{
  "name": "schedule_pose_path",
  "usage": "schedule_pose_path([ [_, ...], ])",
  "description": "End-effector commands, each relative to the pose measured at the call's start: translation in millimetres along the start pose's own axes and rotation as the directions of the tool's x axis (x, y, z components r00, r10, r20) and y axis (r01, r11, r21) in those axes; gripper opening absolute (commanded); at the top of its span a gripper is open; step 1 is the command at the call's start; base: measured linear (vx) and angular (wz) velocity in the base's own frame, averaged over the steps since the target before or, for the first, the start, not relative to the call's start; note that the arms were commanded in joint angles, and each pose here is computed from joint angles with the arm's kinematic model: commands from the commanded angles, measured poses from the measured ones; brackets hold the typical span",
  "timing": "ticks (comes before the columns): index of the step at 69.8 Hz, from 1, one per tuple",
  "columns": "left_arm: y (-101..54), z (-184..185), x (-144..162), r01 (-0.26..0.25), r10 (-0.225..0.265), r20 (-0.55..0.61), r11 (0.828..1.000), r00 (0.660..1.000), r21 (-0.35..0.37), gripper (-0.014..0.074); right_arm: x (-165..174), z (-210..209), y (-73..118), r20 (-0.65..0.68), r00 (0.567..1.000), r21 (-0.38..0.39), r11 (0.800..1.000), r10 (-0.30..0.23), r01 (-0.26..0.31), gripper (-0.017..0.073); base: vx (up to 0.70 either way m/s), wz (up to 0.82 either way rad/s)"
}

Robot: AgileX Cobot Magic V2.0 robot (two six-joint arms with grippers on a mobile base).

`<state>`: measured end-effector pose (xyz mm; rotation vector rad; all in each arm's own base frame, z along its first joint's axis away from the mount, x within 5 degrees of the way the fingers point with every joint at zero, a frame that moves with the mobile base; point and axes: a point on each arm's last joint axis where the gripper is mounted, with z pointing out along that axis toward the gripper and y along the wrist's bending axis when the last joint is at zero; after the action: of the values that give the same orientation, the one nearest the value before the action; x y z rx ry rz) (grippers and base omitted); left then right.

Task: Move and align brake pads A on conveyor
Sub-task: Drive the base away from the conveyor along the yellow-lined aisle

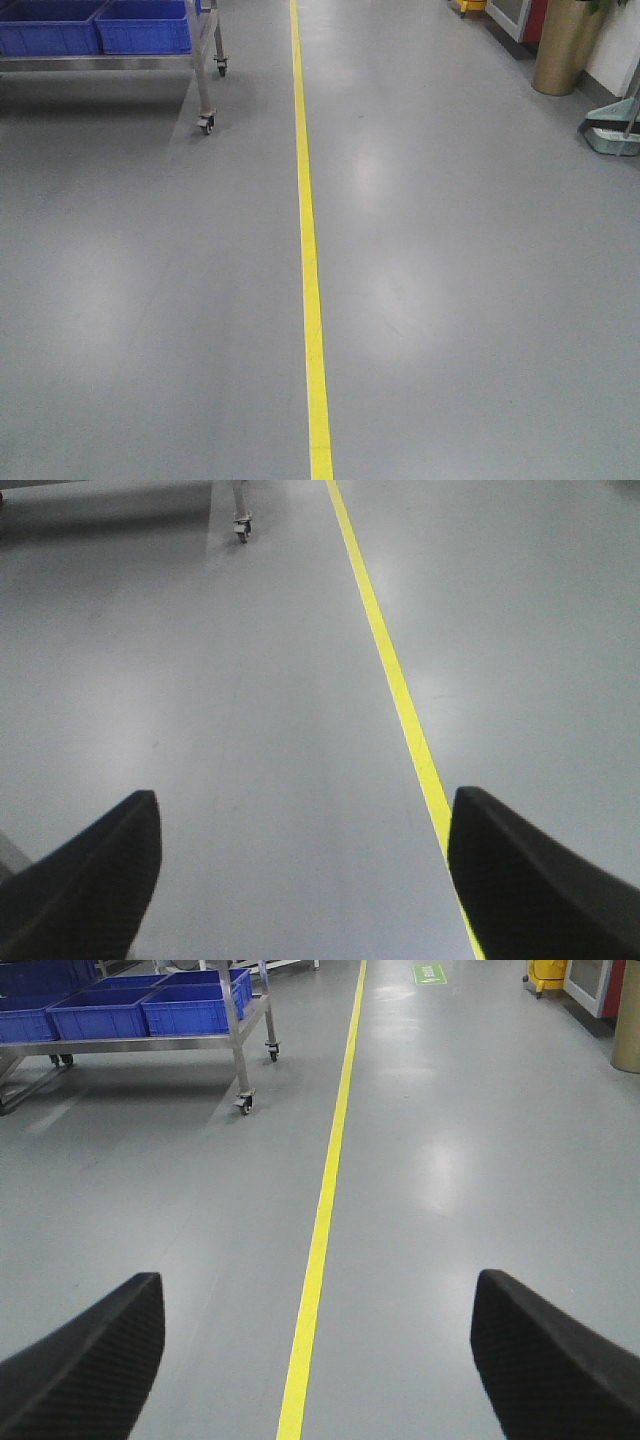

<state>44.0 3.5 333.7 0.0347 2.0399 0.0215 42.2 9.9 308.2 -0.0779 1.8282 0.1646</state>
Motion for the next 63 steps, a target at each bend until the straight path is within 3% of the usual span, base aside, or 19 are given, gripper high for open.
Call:
schedule_pose_path([
  [1, -0.3, -3.1, -12.4, -0.002, 0.001, 0.083, 1.000, 0.997, 0.007, 0.0548, -14.1, -1.5, 0.1, 0.083, 0.997, 0.005, 1.000, 0.000, 0.000, 0.0589, 0.48, 0.00],
  [30, -0.3, -3.1, -12.4, -0.002, 0.001, 0.083, 1.000, 0.997, 0.007, 0.0548, -14.1, -1.5, 0.1, 0.083, 0.997, 0.005, 1.000, 0.000, 0.000, 0.0589, 0.36, 0.22],
  [63, -0.3, -3.1, -12.4, -0.002, 0.001, 0.083, 1.000, 0.997, 0.007, 0.0548, -14.0, -1.5, 0.1, 0.082, 0.997, 0.005, 1.000, 0.000, 0.000, 0.0589, 0.24, 0.81],
])
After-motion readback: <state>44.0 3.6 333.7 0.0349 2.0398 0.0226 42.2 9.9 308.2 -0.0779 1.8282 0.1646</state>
